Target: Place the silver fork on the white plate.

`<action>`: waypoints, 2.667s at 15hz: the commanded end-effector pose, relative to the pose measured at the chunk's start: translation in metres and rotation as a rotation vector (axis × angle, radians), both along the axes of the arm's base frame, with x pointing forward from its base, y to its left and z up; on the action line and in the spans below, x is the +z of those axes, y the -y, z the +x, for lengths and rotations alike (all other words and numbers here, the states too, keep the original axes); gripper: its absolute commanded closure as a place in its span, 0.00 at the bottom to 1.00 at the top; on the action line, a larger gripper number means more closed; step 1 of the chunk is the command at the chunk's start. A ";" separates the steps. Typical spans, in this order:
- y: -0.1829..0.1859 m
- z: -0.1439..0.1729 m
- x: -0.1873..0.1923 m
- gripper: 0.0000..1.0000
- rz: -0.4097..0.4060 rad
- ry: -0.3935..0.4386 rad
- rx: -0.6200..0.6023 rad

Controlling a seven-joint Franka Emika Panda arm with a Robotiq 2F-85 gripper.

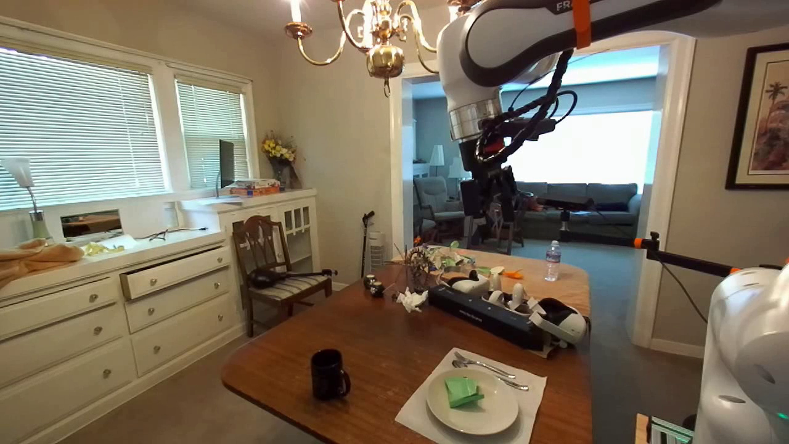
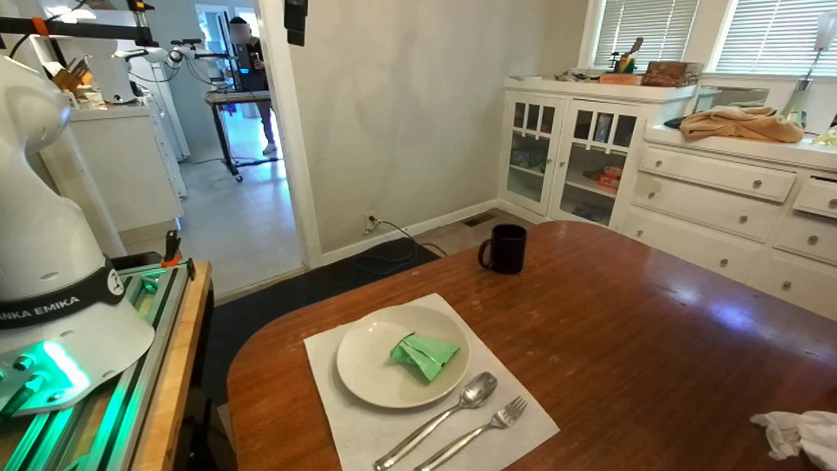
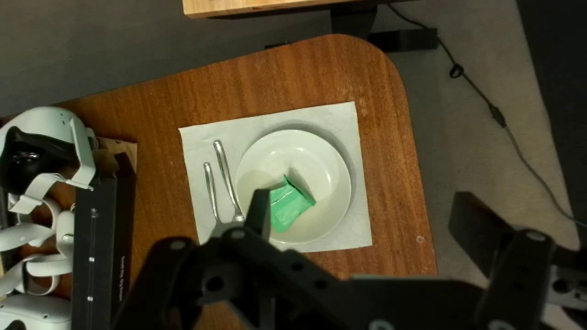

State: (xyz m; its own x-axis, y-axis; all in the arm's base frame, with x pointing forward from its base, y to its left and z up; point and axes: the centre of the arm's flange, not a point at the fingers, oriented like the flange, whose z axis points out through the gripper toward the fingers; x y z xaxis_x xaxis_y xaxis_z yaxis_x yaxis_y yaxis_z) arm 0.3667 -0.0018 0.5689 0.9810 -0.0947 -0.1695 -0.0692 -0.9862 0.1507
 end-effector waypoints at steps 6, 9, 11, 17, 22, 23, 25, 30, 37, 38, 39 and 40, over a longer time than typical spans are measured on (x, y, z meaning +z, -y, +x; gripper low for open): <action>0.000 0.000 0.000 0.00 0.000 -0.001 0.000; 0.000 0.000 0.000 0.00 0.000 -0.001 0.000; 0.000 0.000 0.000 0.00 0.000 0.000 0.000; 0.053 0.028 -0.028 0.00 0.046 -0.066 0.157; 0.114 0.049 -0.064 0.00 0.144 -0.095 0.305; 0.128 0.053 -0.074 0.00 0.143 -0.087 0.304; 0.154 0.061 -0.095 0.00 0.149 -0.026 0.247; 0.211 0.064 -0.155 0.00 0.149 0.003 0.081; 0.252 0.048 -0.219 0.00 0.141 -0.069 -0.041; 0.257 0.047 -0.231 0.00 0.138 -0.081 -0.061; 0.259 0.048 -0.239 0.00 0.137 -0.090 -0.070; 0.260 0.048 -0.243 0.00 0.136 -0.094 -0.074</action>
State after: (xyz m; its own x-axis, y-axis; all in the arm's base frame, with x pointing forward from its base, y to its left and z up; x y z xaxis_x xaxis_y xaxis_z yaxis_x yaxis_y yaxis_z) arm 0.4148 -0.2618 0.3256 0.9512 -0.1364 -0.2769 -0.1345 -0.9906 0.0258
